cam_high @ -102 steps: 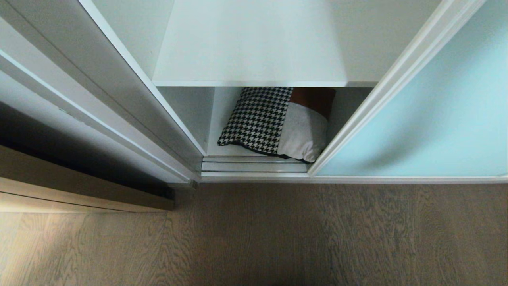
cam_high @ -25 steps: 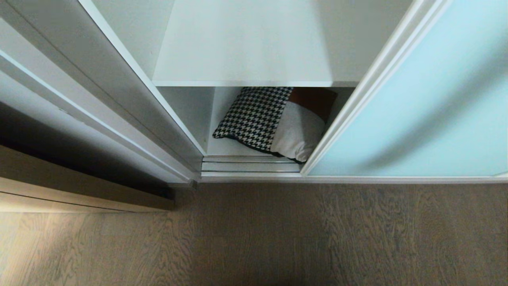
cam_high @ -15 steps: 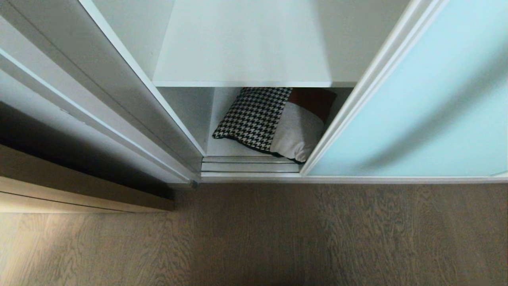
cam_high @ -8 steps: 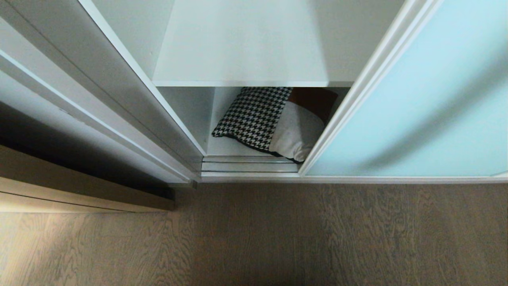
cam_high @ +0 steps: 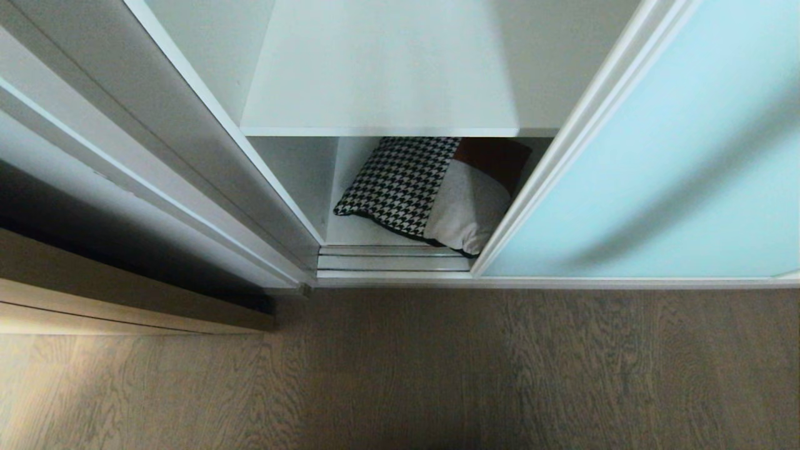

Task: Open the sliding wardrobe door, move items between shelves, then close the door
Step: Close the door

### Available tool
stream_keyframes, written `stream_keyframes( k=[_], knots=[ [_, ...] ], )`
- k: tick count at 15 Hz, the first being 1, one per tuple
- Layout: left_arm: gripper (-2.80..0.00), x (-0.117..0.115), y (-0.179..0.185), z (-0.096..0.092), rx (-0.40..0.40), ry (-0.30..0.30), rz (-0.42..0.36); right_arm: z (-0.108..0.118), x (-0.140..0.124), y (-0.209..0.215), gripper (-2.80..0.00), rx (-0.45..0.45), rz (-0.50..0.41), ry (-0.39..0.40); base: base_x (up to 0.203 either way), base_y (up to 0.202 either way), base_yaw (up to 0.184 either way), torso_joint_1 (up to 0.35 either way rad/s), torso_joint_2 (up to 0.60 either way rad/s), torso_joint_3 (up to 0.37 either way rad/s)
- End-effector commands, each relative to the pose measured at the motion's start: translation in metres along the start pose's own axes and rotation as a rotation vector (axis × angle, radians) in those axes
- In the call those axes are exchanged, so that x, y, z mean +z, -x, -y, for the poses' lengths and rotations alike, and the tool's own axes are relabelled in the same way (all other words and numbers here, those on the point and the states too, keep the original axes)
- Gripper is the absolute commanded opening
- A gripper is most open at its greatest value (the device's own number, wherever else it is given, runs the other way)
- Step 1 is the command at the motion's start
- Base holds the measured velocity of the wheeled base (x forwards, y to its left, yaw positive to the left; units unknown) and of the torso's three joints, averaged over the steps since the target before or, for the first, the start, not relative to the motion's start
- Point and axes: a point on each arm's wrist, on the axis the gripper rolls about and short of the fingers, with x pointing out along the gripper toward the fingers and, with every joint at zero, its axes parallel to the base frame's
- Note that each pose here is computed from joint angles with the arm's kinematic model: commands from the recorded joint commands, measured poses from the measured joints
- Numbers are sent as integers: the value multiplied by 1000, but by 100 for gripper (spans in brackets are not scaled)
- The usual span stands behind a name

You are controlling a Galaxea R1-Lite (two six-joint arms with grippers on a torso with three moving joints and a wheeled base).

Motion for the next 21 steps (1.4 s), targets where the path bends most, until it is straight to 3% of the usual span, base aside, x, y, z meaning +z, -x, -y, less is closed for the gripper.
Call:
stream_keyframes(
  k=[1, 4, 5, 8, 13, 15, 18, 21],
  knots=[
    [-280, 0, 0, 0, 1, 0, 0, -4, -4, 6, -280, 10, -18, -12, 0, 0, 0, 0, 0, 0],
    [-280, 0, 0, 0, 1, 0, -1, -6, -5, 4, -280, -28, -126, -116, 0, 0, 0, 0, 0, 0],
    [-280, 0, 0, 0, 1, 0, 0, -6, -8, 6, -280, -81, -151, -134, 0, 0, 0, 0, 0, 0],
    [-280, 0, 0, 0, 1, 0, 0, -6, -18, 14, -280, -253, -154, 27, 0, 0, 0, 0, 0, 0],
    [-280, 0, 0, 0, 1, 0, 0, -14, -17, 17, -280, -180, -166, 122, 0, 0, 0, 0, 0, 0],
    [-280, 0, 0, 0, 1, 0, 0, -15, -25, 28, -280, -222, -156, 161, 0, 0, 0, 0, 0, 0],
    [-280, 0, 0, 0, 1, 0, 0, -20, -43, 59, -280, -245, -138, 305, 0, 0, 0, 0, 0, 0],
    [-280, 0, 0, 0, 1, 0, 0, -25, -68, 89, -280, -322, -153, 367, 0, 0, 0, 0, 0, 0]
  ],
)
